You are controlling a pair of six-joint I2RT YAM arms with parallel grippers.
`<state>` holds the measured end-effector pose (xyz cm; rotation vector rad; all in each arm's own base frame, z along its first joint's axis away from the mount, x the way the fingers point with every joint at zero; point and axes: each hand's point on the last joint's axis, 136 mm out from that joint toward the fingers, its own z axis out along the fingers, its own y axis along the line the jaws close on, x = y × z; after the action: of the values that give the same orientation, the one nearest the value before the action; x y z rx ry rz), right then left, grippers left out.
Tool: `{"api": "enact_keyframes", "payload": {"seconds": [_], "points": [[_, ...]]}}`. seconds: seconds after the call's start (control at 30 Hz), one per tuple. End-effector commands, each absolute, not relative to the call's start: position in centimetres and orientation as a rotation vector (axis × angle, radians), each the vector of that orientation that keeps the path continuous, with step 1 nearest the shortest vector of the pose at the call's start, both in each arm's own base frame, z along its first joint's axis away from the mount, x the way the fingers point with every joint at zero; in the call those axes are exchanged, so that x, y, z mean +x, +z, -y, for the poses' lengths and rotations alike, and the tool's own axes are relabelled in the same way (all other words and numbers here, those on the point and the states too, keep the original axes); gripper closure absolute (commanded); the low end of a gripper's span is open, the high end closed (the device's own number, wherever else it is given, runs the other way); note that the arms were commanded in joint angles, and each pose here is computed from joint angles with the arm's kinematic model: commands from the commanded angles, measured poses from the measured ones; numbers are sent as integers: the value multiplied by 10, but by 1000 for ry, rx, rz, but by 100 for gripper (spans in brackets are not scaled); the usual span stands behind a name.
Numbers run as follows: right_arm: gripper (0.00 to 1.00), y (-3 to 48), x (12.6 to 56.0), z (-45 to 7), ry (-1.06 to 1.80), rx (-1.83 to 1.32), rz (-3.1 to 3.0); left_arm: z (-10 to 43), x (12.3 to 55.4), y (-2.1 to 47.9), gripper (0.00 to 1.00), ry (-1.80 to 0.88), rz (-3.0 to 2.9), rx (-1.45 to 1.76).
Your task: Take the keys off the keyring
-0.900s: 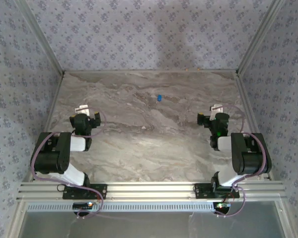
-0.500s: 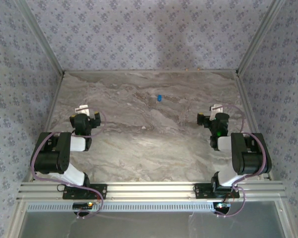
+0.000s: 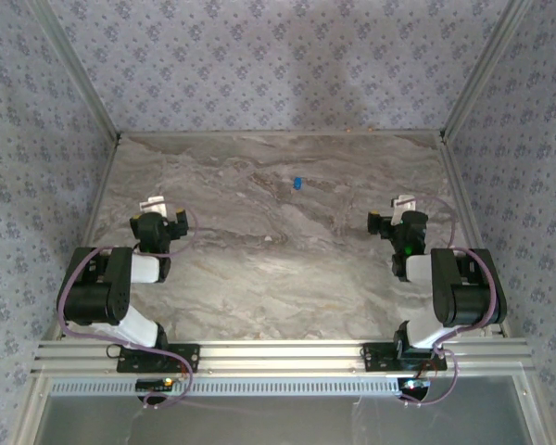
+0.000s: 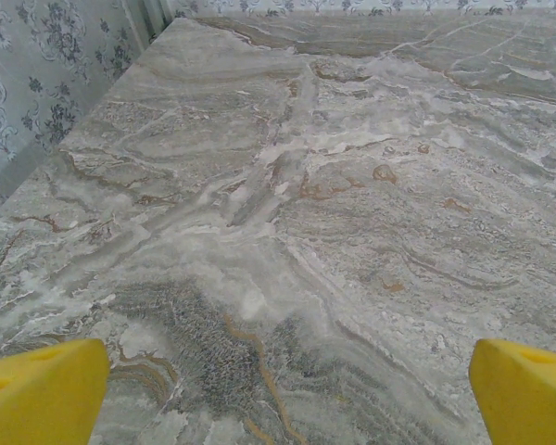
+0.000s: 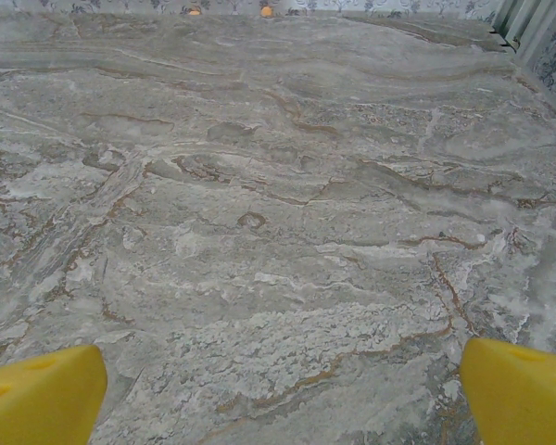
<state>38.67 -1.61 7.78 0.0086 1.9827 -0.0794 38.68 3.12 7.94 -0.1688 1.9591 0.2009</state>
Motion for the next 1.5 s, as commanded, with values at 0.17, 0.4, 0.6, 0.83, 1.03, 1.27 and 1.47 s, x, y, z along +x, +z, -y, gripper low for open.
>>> {"api": "enact_keyframes", "payload": {"seconds": [0.17,0.4,0.6,0.83,1.03,1.27,1.47], "points": [[0,136,399,0,-163,-38,-2012,-43,392,133,1,265,-1957,-248],[0,180,414,-17,374,452,-2097,-67,379,164,0,-61,-1882,-796],[26,209,443,-77,509,275,-2130,-24,373,172,1,-419,-1945,-790],[45,173,481,-140,660,176,-2369,53,332,168,9,-658,-2110,-589],[54,131,501,-192,743,70,-2507,93,294,165,14,-817,-2153,-461],[57,92,512,-224,797,19,-2588,105,274,168,14,-869,-2168,-415],[61,70,519,-237,806,-1,-2625,107,271,159,14,-888,-2178,-449]]}}
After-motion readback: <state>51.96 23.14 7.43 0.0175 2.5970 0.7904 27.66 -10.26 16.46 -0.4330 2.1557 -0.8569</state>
